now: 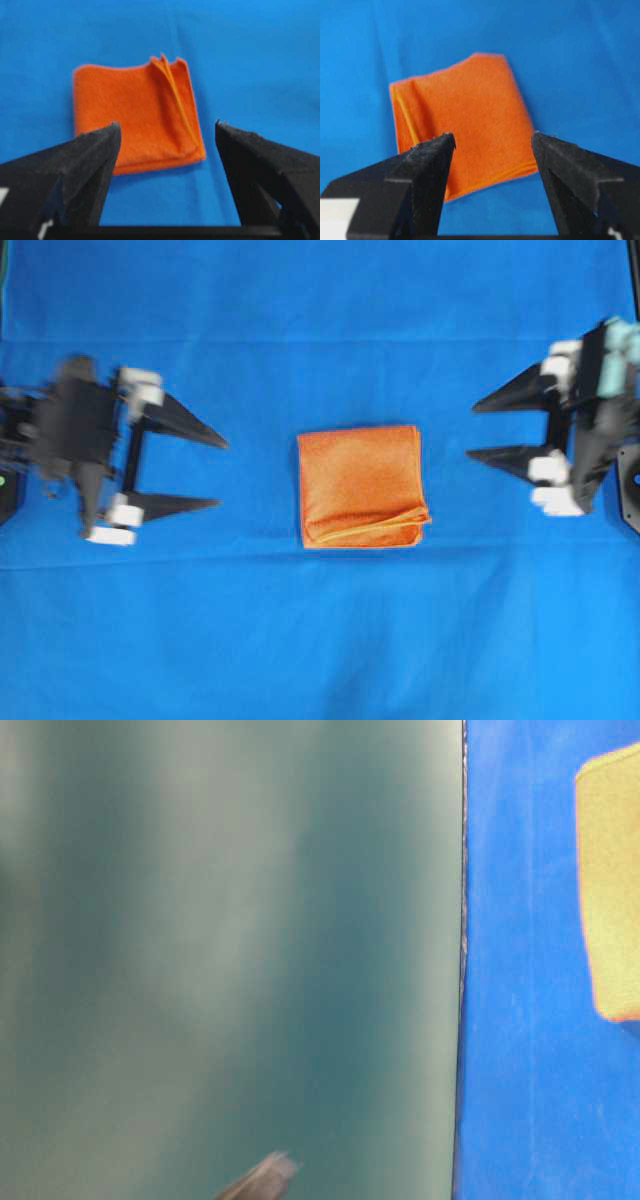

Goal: Fold the orange towel.

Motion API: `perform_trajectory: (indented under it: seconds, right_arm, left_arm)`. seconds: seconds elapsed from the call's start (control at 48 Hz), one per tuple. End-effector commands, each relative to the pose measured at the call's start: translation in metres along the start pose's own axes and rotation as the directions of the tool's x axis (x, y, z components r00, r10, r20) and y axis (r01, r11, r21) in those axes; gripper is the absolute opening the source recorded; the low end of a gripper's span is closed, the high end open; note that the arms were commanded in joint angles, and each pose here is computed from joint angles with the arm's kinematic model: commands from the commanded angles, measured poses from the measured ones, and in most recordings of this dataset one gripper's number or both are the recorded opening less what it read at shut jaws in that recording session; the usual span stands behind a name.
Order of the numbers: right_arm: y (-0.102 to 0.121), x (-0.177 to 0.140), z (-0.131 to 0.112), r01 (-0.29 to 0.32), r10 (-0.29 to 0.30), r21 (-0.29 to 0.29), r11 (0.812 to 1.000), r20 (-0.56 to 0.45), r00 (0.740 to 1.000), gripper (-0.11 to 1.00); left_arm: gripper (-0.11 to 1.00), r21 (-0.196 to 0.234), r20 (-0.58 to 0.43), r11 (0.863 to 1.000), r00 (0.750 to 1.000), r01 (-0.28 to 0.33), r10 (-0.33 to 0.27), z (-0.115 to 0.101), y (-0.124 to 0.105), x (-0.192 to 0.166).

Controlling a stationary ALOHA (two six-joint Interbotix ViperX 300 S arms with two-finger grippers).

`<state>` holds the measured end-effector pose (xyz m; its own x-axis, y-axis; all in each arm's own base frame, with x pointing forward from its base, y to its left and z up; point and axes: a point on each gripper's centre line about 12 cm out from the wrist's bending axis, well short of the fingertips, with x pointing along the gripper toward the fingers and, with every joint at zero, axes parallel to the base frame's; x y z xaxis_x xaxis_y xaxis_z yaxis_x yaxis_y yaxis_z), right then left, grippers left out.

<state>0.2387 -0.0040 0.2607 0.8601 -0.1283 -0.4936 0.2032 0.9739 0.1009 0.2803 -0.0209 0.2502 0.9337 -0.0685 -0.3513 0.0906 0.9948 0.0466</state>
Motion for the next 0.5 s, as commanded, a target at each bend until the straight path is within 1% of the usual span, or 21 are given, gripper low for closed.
perform_trajectory:
  seconds: [0.0,0.104,0.208,0.312,0.416,0.479]
  right_arm:
    - [-0.002,-0.017,0.006,-0.007,0.007,-0.009,1.000,0.062,0.998,0.65]
    - [-0.007,-0.029,0.002,-0.005,0.007,-0.020,1.000,0.100,0.995,0.64]
    - [-0.012,-0.039,-0.008,-0.003,0.007,-0.027,1.000,0.126,0.992,0.64]
    - [-0.019,-0.047,-0.021,0.001,0.002,-0.019,1.000,0.146,0.989,0.64]
    - [-0.027,-0.050,-0.036,0.018,-0.017,-0.004,1.000,0.151,0.988,0.64]
    - [-0.031,-0.051,-0.043,0.027,-0.027,0.003,1.000,0.153,0.988,0.64]
  left_arm:
    - [0.70,-0.002,0.062,1.000,0.998,-0.016,0.016,0.007,0.004,-0.020]
    - [0.70,-0.007,0.118,1.000,0.993,-0.027,0.028,0.006,0.006,-0.044]
    - [0.70,-0.011,0.161,0.999,0.986,-0.044,0.045,0.000,0.009,-0.065]
    - [0.70,-0.022,0.191,0.998,0.979,-0.065,0.068,-0.011,0.012,-0.082]
    - [0.70,-0.034,0.212,0.995,0.972,-0.094,0.099,-0.029,0.015,-0.095]
    - [0.70,-0.051,0.219,0.993,0.969,-0.110,0.118,-0.037,0.017,-0.101]
